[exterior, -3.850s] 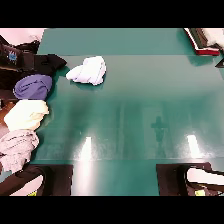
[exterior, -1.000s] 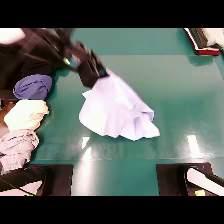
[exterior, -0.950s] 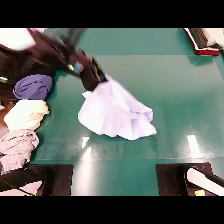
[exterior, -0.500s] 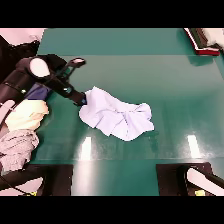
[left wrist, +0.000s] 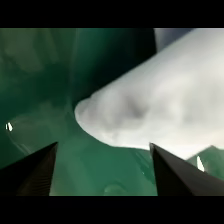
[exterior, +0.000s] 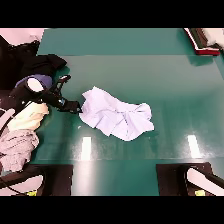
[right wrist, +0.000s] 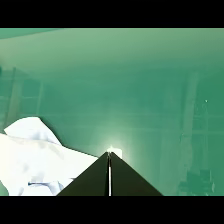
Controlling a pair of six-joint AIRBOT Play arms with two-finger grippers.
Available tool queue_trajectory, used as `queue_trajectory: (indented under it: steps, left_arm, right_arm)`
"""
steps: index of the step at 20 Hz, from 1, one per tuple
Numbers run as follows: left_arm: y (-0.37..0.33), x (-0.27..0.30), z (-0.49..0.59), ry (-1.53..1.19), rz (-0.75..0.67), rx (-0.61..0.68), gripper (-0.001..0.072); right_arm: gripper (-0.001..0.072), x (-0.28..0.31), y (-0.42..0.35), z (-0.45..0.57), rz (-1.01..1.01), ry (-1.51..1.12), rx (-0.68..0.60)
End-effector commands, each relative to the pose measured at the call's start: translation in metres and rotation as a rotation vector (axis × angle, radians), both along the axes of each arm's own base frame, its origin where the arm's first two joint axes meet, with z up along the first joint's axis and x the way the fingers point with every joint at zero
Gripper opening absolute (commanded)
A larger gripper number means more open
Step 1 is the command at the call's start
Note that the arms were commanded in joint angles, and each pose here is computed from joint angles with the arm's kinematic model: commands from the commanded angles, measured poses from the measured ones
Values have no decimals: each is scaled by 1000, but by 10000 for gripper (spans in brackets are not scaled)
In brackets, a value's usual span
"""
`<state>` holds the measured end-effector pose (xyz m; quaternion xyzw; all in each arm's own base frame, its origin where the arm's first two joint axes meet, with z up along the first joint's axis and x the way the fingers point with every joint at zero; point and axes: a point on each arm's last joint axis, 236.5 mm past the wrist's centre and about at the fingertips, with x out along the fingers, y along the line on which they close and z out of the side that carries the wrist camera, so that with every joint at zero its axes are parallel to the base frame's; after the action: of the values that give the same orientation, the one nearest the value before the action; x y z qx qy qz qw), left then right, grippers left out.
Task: Fold the shirts.
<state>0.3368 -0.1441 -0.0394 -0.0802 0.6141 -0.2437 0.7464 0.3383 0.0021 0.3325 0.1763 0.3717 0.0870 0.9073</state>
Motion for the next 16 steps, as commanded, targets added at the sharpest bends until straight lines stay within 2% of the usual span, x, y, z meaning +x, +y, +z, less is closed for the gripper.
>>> queue_trajectory:
  steps: [1, 5, 9, 10, 12, 13, 16]
  left_arm:
    - [-2, 7, -12, -37, 52, -11, 660]
    - [-13, -2, -33, 8, 13, 8, 661]
    - [-31, -2, -35, 33, 29, -46, 659]
    - [-32, -1, -34, 28, 31, -50, 583]
    - [-33, 2, -28, 21, 24, -55, 103]
    - [-35, 3, -23, 22, 11, -58, 26]
    - [-34, 9, 6, -6, -63, -35, 25]
  right_arm:
    - [19, 0, 0, 0, 1, 2, 0]
    - [19, 0, 0, 0, 1, 3, 0]
    - [19, -2, 1, -2, 4, 12, -1]
    - [18, -2, 1, -2, 5, 13, -1]
    - [19, -5, 1, -5, 11, 29, -2]
    - [18, -6, 2, -10, 14, 45, 3]
    - [19, -14, 5, -51, 15, 162, 49]
